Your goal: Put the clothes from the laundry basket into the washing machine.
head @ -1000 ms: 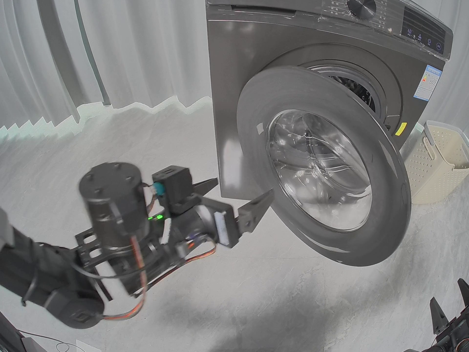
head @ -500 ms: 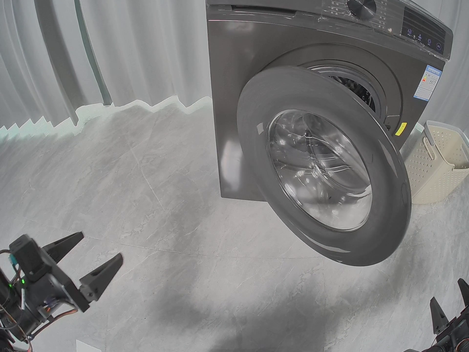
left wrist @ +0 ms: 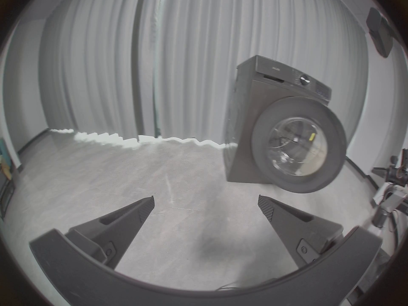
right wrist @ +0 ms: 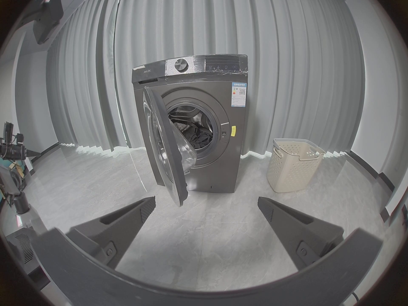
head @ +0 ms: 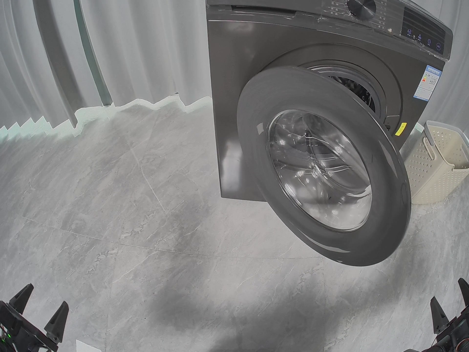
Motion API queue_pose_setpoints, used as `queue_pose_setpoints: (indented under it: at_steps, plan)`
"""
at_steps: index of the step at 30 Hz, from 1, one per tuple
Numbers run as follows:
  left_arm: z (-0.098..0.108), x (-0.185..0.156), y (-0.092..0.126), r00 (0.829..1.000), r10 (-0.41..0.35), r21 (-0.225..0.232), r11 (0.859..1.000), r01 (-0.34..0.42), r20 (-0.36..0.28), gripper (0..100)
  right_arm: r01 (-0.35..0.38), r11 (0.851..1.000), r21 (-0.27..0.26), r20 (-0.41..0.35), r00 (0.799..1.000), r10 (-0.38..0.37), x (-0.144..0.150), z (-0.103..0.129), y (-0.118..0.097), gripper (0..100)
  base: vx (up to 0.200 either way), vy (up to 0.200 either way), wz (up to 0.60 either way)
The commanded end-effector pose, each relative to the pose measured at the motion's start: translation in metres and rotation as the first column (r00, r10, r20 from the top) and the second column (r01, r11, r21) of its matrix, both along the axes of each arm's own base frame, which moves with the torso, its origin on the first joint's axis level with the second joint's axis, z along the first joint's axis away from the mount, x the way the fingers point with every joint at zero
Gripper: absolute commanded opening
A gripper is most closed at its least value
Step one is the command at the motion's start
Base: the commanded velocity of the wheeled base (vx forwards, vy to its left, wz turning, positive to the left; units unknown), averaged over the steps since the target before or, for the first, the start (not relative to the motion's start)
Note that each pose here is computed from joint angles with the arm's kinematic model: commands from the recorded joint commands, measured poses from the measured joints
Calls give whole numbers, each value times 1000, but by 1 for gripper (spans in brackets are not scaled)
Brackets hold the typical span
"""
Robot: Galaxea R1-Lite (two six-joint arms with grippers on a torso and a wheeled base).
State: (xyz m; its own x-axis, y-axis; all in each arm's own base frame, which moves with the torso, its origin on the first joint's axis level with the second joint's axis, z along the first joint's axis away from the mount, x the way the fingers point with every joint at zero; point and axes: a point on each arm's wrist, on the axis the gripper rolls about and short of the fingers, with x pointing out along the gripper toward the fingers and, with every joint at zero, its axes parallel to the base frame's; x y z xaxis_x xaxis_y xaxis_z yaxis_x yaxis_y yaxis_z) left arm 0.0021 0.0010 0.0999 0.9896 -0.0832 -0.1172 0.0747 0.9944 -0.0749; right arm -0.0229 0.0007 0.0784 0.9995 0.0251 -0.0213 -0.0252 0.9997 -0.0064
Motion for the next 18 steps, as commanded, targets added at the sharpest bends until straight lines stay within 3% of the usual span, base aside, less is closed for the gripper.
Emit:
queue_pose_setpoints:
  at_steps: [1,5,6,8,10,12,13,14,15,18]
  plan:
    - [-22,-20,0,984,163,34,986,-165,71,100,-10,1000,-16,11,1000,11,-1,-3,0,100,0,0,0]
    - [-24,-24,0,986,118,44,991,-124,118,100,-30,999,-23,78,996,32,-1,6,1,100,0,0,0]
    - [-24,-25,0,986,107,48,992,-114,125,100,-45,999,-30,224,973,50,-11,37,1,100,0,0,0]
    - [-24,-25,0,987,105,62,992,-114,124,100,-69,997,-37,257,963,76,-16,63,1,100,0,0,0]
    - [-24,-25,0,987,107,65,991,-115,123,100,-102,994,-40,212,971,108,-11,74,2,100,0,0,0]
    - [-24,-25,0,987,109,59,991,-117,122,100,-139,990,-39,152,978,143,-5,75,3,100,0,0,0]
    - [-24,-25,0,986,109,56,992,-117,122,100,-173,984,-31,82,981,175,3,72,4,100,0,0,0]
    - [-24,-25,0,986,109,55,992,-117,122,100,-178,984,-30,75,981,180,4,72,4,100,0,0,0]
    - [-24,-25,0,986,111,53,992,-118,122,100,-216,976,-13,-14,976,216,15,72,5,100,0,0,0]
    - [-24,-25,0,987,106,58,992,-114,124,100,-261,965,12,-105,960,261,33,75,6,100,0,-200,0]
